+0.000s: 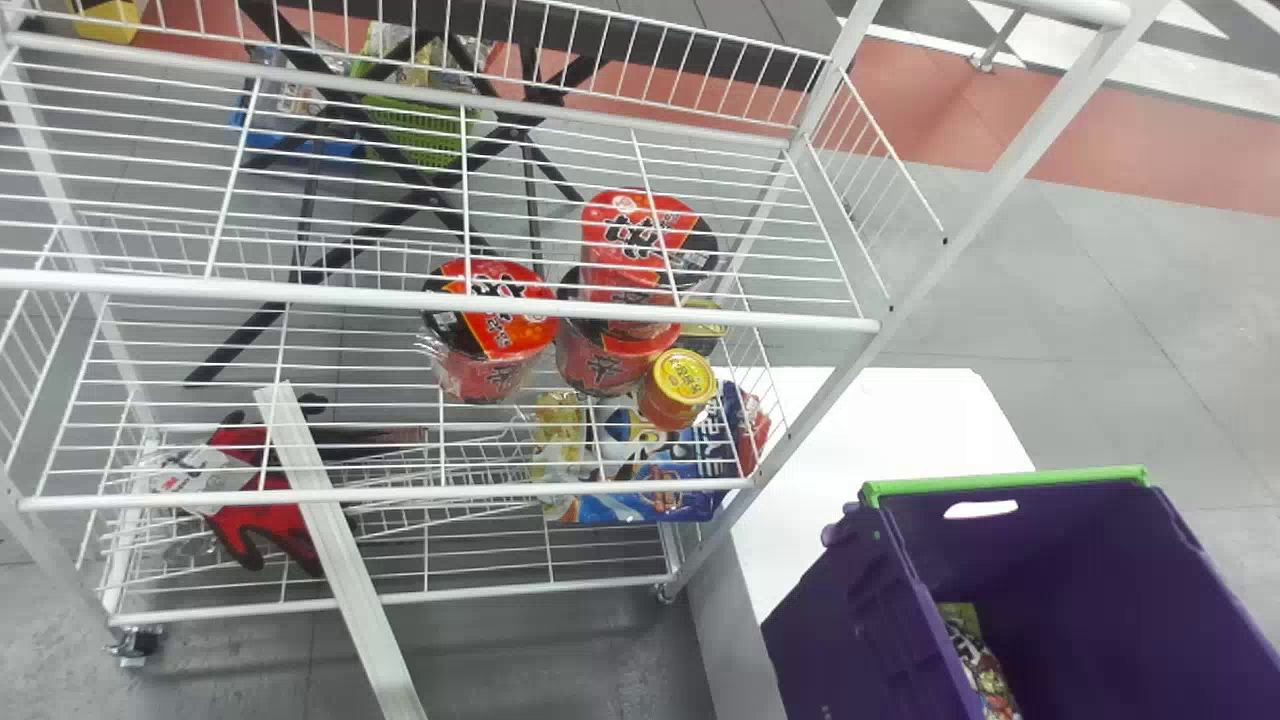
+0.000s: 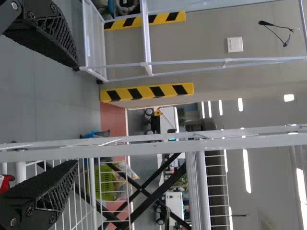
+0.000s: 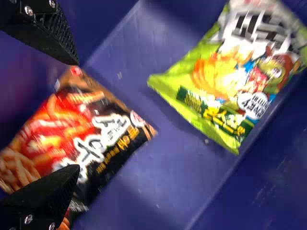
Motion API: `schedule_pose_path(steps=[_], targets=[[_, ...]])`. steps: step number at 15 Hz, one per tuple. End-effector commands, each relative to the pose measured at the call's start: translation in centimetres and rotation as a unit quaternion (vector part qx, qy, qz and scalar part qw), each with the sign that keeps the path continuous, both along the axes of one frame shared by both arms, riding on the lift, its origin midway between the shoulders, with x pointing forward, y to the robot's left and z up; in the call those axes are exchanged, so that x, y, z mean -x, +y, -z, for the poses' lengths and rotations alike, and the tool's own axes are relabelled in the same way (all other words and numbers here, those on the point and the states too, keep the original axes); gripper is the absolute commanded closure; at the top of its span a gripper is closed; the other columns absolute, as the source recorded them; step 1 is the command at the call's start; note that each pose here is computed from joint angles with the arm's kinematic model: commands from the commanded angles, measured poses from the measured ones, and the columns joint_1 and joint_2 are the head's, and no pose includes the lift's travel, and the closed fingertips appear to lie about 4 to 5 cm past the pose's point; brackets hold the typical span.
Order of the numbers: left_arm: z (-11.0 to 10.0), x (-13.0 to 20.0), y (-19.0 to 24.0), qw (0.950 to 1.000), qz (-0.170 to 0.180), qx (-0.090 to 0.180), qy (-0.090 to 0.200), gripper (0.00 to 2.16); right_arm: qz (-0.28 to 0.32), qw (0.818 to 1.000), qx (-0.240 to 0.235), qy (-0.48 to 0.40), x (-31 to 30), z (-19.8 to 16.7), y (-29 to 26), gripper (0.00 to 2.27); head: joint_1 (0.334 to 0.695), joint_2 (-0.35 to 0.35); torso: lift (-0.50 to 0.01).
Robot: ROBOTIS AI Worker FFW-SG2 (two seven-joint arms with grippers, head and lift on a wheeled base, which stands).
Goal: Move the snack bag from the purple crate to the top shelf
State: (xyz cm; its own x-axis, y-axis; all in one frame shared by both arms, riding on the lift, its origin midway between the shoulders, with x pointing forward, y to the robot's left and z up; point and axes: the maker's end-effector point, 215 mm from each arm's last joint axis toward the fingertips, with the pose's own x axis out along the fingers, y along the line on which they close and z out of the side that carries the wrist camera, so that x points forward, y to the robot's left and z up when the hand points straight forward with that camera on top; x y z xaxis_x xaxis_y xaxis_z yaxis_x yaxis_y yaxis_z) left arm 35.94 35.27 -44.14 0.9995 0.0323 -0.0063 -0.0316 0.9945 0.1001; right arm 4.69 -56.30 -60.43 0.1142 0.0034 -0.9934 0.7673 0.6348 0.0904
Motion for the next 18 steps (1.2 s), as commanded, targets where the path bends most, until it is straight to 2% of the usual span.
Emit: schedule_pose_path(steps=[1,11,18], targets=[[0.3,0.0,0.2,1.0000,-0.001,0.000,0.002,0.10,-0.013,1.000,0.008,0.019,0.7,1.2,-0.9,0.03,0.695,-0.350,-0.453],[0.9,-0.4,0.2,1.0000,-0.002,0.002,0.002,0.10,-0.110,0.993,0.009,0.047,1.2,5.9,1.7,0.03,0.695,-0.350,-0.453],[1.2,-0.9,0.6,1.0000,-0.006,0.004,0.001,0.10,-0.167,0.982,0.029,0.078,1.7,8.3,1.9,0.02,0.695,-0.350,-0.453]])
